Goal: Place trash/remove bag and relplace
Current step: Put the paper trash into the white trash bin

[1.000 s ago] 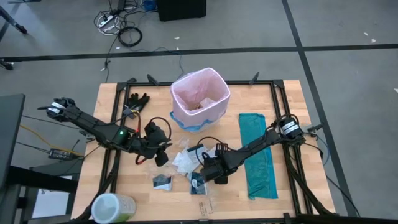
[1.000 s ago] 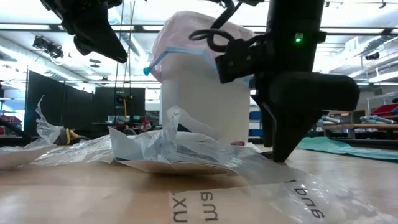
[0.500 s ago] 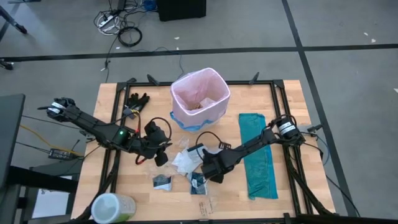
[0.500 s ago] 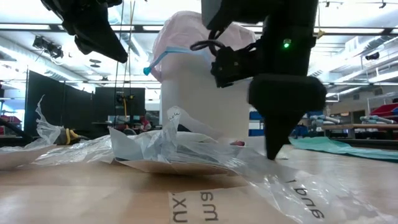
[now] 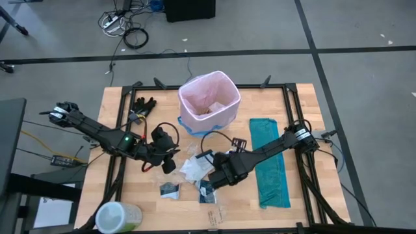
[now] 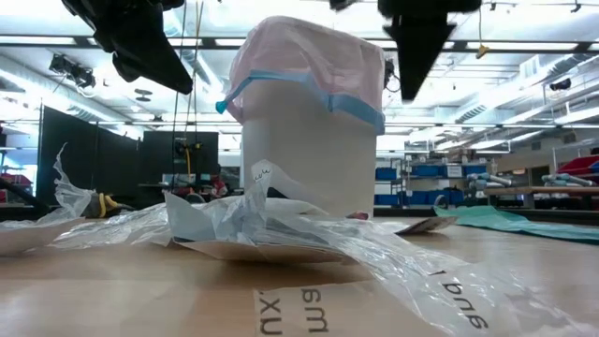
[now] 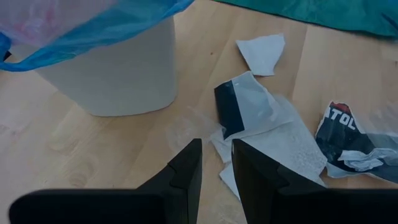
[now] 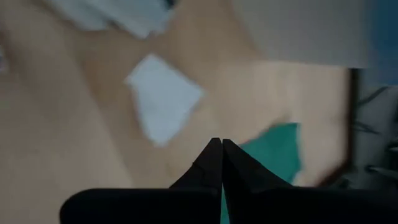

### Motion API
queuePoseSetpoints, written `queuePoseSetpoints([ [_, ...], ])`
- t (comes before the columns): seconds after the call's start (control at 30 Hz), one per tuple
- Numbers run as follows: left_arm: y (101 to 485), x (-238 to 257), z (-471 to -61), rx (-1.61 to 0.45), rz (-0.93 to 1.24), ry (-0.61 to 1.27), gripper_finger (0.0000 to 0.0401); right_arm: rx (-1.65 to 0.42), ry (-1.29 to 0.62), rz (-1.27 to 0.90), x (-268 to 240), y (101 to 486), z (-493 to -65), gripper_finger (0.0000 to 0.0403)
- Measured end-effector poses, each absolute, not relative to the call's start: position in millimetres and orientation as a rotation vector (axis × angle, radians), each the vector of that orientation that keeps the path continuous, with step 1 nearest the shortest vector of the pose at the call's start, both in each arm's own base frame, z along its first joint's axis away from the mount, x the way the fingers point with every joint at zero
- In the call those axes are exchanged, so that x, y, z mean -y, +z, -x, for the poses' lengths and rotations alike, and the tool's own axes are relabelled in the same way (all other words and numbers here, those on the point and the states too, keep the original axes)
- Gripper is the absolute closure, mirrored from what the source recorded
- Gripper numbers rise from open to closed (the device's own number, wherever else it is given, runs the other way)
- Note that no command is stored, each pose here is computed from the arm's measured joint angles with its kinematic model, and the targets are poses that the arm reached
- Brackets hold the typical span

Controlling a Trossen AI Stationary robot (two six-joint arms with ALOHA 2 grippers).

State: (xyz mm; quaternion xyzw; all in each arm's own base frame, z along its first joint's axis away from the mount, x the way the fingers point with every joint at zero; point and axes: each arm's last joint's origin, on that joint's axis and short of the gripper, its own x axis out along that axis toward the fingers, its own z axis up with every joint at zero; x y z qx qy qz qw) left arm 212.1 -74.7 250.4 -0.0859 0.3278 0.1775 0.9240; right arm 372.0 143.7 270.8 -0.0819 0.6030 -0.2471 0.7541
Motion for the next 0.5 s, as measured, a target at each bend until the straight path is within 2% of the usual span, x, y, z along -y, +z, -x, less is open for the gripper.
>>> queuePoseSetpoints([
  [0.1,250,75,-212,-0.673,0.176,0.364,0.0305,-1.29,-0.55,0.245,-140,276,-373,0.0396],
  [0.2,250,75,-212,-0.673,0.177,0.364,0.0305,-1.343,-0.439,0.329,-136,274,-377,0.037],
  [0.33,250,75,-212,-0.673,0.182,0.365,0.0305,-1.394,-0.321,0.279,-123,268,-386,0.0313],
  [0.5,250,75,-212,-0.671,0.206,0.37,0.0305,-1.39,-0.313,0.136,-112,247,-395,0.0224],
])
